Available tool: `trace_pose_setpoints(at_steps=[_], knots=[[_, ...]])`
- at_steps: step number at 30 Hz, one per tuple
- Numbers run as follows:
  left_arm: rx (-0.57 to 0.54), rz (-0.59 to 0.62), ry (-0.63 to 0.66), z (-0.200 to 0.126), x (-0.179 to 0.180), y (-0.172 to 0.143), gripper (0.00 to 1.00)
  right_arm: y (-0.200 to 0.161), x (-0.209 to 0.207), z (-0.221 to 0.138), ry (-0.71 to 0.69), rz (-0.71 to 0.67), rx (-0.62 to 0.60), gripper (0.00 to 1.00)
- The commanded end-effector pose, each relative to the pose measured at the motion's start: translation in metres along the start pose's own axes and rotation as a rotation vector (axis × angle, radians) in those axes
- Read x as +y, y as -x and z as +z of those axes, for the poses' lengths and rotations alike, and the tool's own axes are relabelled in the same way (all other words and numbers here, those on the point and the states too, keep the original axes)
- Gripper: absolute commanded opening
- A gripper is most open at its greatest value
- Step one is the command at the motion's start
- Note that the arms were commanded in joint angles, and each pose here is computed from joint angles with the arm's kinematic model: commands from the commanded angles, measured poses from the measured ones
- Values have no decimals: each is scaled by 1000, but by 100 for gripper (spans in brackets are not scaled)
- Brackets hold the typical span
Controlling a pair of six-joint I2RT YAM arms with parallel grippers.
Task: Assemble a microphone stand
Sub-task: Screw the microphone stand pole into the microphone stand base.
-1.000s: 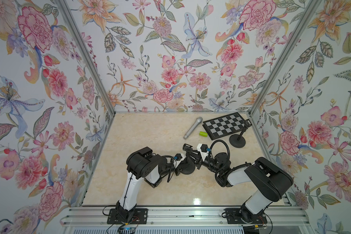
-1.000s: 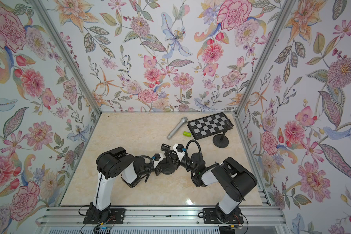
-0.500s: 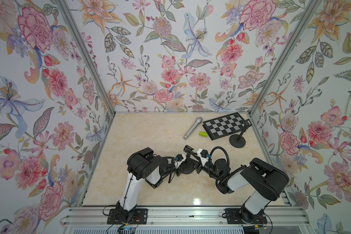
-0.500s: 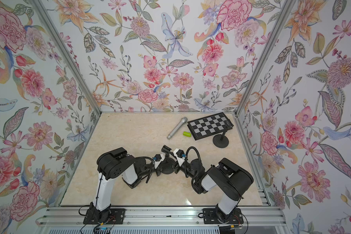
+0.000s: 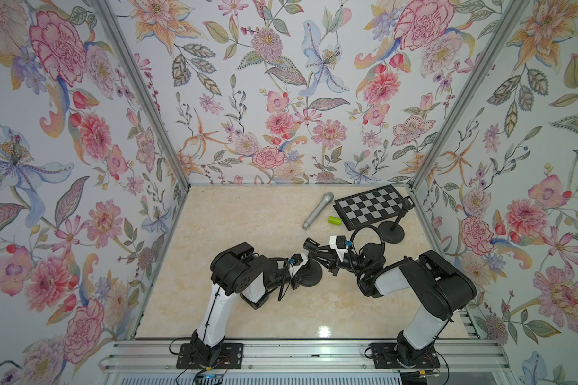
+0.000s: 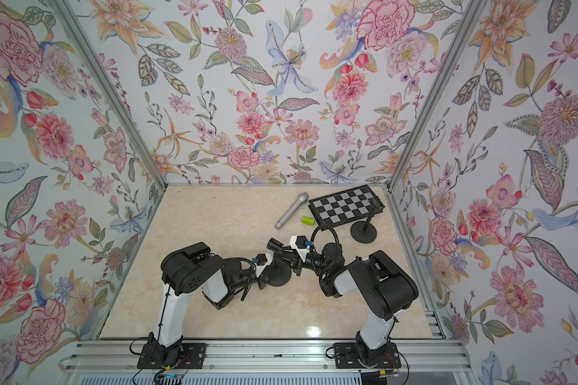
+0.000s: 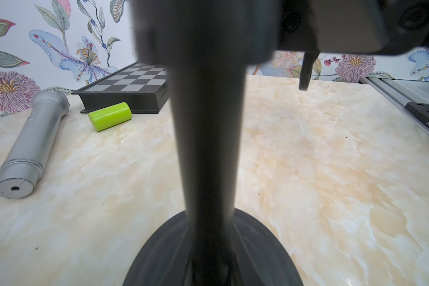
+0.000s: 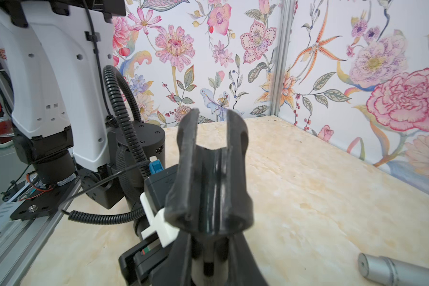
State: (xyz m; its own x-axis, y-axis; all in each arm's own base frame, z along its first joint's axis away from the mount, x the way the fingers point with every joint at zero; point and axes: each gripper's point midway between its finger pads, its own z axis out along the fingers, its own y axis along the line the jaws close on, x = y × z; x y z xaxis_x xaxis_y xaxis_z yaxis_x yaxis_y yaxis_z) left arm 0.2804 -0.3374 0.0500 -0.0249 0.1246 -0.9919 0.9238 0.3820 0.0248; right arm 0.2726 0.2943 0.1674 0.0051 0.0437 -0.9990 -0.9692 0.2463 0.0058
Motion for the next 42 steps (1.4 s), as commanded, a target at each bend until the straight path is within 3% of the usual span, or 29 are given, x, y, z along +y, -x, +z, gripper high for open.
trace_pose_setpoints(at_steps=[1, 6, 9, 14, 16, 18, 21, 25, 42], knots=[[-163, 116, 44, -3, 1, 32, 23, -13, -13, 0, -163, 34, 24, 1], [-169, 81, 134, -6, 16, 37, 41, -37, -28, -15, -688, 42, 100, 0], [-168, 63, 106, -2, 13, 34, 43, -51, -17, -14, -847, 74, 124, 0], [-178, 90, 94, -3, 11, 40, 28, -49, 14, 7, -624, 21, 112, 2], [-162, 92, 64, -1, 4, 31, 21, -44, 31, 13, -442, -30, 106, 25], [-160, 108, 44, -2, 0, 31, 18, -36, 46, 12, -247, -39, 82, 38], [-181, 127, -15, -1, -9, 38, 19, -22, 48, 5, -42, 29, 50, 43], [-183, 128, -51, -3, -14, 38, 19, -17, 51, 7, 204, 133, 114, 44], [-166, 126, -59, -8, -11, 31, 24, 8, 30, -5, 176, -42, 120, 47]])
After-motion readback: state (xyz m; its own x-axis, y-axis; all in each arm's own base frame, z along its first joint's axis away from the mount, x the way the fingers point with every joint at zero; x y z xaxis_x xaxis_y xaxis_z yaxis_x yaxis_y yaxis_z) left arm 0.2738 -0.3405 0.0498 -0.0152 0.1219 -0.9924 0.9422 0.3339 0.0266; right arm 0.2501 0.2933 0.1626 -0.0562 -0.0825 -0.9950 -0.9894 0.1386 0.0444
